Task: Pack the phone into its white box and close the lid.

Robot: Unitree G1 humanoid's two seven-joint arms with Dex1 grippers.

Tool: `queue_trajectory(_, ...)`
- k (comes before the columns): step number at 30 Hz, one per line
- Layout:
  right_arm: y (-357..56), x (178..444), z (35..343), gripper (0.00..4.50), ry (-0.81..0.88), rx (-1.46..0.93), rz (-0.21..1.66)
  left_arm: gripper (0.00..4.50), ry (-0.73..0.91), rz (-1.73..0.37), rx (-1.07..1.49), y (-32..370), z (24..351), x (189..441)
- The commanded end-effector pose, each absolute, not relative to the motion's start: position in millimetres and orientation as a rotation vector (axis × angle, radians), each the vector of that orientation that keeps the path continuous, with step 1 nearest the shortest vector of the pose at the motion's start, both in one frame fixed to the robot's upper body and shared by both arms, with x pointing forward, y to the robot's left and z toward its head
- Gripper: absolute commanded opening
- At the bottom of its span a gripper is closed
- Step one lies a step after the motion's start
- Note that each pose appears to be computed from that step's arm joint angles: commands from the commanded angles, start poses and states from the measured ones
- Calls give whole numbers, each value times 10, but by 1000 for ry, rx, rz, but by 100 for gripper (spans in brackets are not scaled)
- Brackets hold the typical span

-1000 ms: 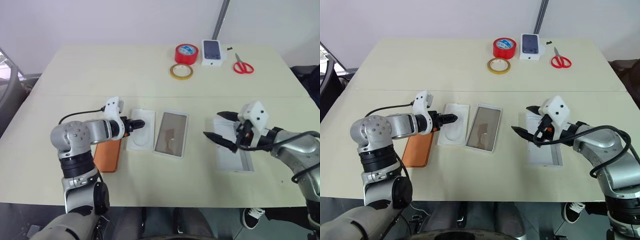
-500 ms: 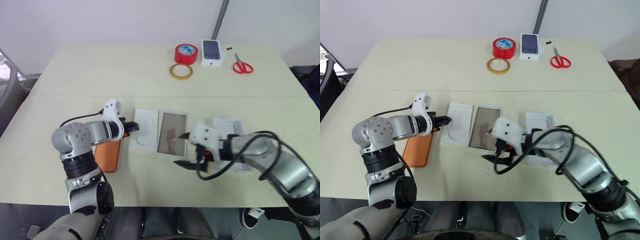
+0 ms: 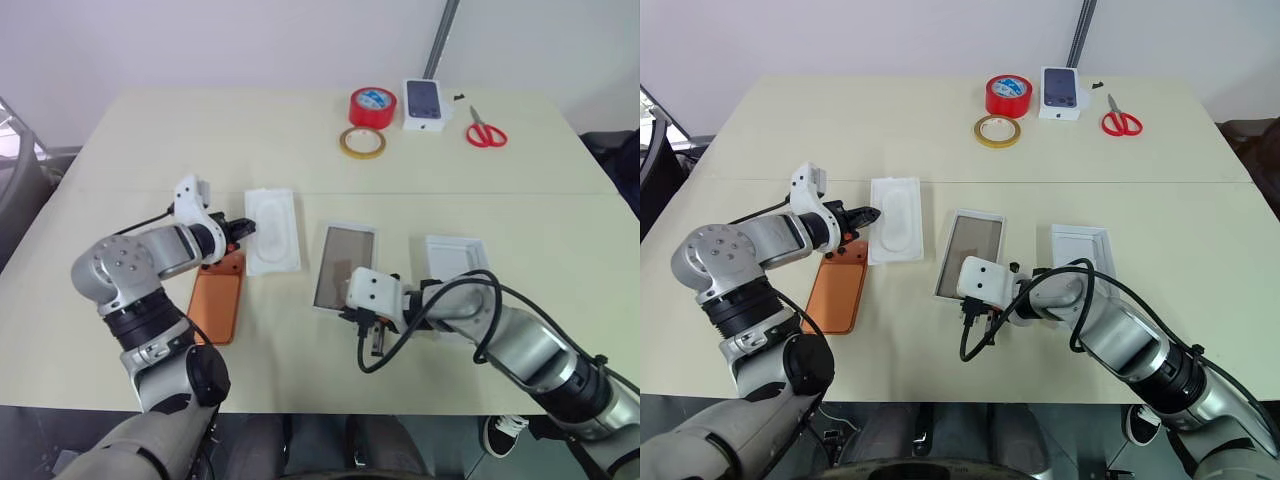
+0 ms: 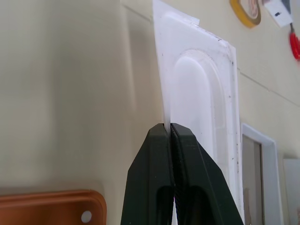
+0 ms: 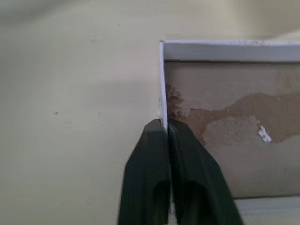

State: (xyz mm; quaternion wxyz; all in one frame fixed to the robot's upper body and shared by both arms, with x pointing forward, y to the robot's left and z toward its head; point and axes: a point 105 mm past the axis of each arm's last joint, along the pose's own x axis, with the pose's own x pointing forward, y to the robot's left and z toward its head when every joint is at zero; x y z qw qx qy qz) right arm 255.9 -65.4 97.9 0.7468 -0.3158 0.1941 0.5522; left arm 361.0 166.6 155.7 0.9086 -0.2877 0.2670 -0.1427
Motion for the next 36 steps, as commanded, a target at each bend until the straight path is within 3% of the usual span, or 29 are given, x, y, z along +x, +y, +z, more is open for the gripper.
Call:
queue_trajectory(1,-522,2489,1085,4,323,-737,1299,0,485,-301,-582,1753,1762,3626)
queue_trajectory(10,-272,2754,1059,4,221,-826,1314,0,460,-319,-567,1757,1856,3633)
queue_trajectory(13,-258,2796,1206,95,212,-734,1302,0,453,-348,-563,1665,1855,3608)
queue_trajectory(19,-668,3002,1585,391,159,-657,1116,0,491,-402,-549,1392,1697,3513)
queue_trajectory(24,-1066,3105,1682,391,187,-697,998,0,547,-426,-553,1162,1519,3425)
queue_trajectory(30,-1140,3143,1701,391,177,-720,962,0,586,-470,-543,936,1425,3337)
queue_trajectory(33,-1108,3179,1733,396,150,-720,950,102,593,-477,-540,921,1414,3321)
queue_trajectory(36,-1088,3223,1749,396,133,-713,935,249,581,-487,-532,946,1454,3323)
